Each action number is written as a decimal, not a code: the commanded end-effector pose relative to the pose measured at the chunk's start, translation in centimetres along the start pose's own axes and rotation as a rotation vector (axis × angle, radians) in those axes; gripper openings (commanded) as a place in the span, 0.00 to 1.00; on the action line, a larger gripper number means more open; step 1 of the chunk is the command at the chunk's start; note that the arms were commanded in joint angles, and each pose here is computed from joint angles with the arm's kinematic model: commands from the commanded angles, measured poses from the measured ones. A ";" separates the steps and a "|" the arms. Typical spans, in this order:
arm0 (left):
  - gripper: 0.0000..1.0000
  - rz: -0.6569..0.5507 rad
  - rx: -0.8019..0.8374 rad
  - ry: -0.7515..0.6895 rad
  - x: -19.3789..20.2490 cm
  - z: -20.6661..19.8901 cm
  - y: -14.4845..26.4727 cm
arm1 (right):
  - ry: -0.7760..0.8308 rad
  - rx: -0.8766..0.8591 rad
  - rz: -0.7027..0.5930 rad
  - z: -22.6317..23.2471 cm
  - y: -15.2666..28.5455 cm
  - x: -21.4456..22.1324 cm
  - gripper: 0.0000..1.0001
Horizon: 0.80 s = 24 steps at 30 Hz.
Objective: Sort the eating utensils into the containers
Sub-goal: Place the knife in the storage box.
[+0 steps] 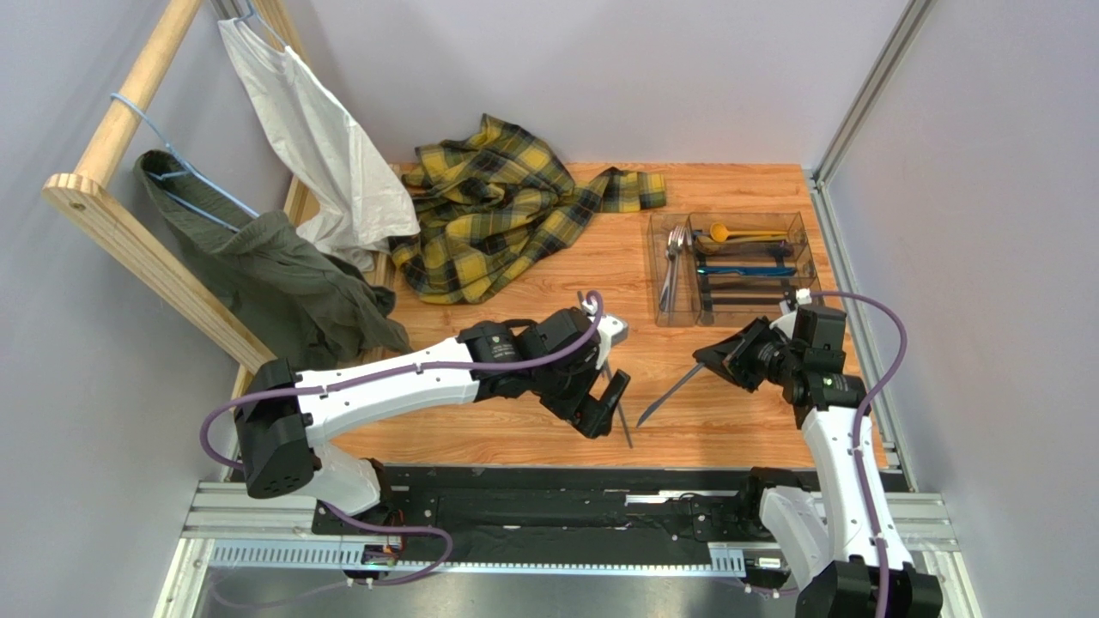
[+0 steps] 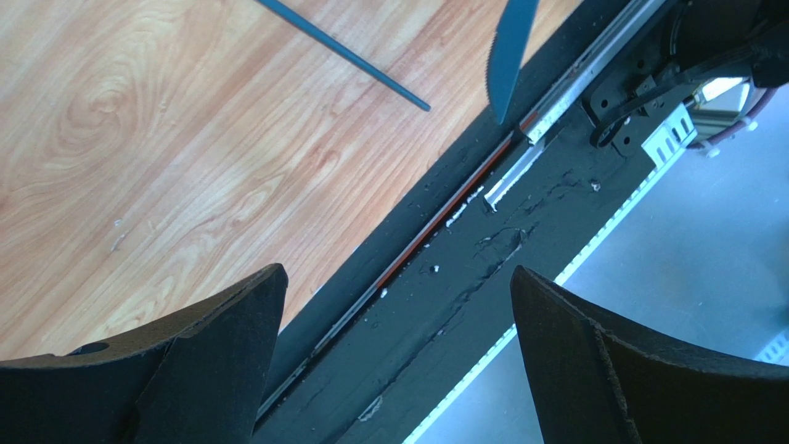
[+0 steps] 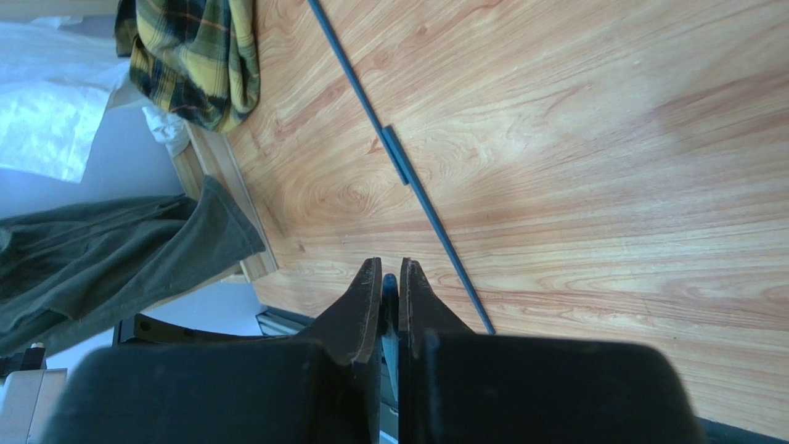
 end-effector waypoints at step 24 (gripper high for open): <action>0.98 -0.099 0.041 -0.035 -4.5 3.7 -0.4 | -0.105 -0.033 -0.450 9.7 -1.0 -19.7 0.00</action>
Point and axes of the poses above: each gripper's point midway between its finger pads, its own y axis back along the fingers, its own z axis along the line the jaws close on, x = y × z, the point moved 3 cm from there along y, back along the fingers, and after that the axes turned 14 degrees about -y, right-handed, at the moved point
